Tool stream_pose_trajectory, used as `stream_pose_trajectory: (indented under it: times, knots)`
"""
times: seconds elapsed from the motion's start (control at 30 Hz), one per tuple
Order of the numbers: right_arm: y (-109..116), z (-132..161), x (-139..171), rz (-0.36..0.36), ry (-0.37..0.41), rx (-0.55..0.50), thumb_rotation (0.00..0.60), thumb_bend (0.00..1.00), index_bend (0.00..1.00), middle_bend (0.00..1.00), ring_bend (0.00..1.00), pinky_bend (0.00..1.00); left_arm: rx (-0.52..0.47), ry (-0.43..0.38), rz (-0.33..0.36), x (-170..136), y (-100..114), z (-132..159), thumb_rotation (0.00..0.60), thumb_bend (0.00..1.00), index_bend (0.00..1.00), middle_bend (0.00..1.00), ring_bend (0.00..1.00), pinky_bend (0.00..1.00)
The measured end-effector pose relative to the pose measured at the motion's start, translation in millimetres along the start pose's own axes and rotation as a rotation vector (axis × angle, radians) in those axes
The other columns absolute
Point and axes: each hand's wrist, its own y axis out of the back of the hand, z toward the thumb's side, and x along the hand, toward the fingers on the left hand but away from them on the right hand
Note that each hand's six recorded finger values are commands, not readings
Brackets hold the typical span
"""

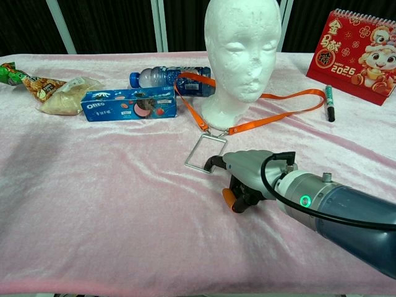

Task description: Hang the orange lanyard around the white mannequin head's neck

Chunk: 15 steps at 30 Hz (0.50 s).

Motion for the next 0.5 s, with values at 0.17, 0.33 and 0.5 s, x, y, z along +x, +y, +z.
stream_pose_trajectory:
  times: [0.17,0.33,0.5]
  knots:
    - [0.9,-3.1,3.2,-0.004,0.0,0.006,0.6,0.62,0.18,0.87,0.86,0.78,0.001,0.004,0.001,0.4,0.2,-0.2,0.6,0.18,0.27,0.05,0.0,0.0]
    - [2.6,-6.1,9.0,-0.006,0.004,0.018,0.6,0.62,0.21,0.87,0.86,0.78,0.004,0.004,0.009,0.3,1.5,-0.3,0.6,0.18,0.27,0.05,0.0,0.0]
    - [2.3,-9.4,16.3,-0.001,0.006,0.025,0.6,0.62,0.22,0.87,0.86,0.78,0.008,0.006,0.013,0.0,1.8,-0.5,0.6,0.18,0.27,0.05,0.0,0.0]
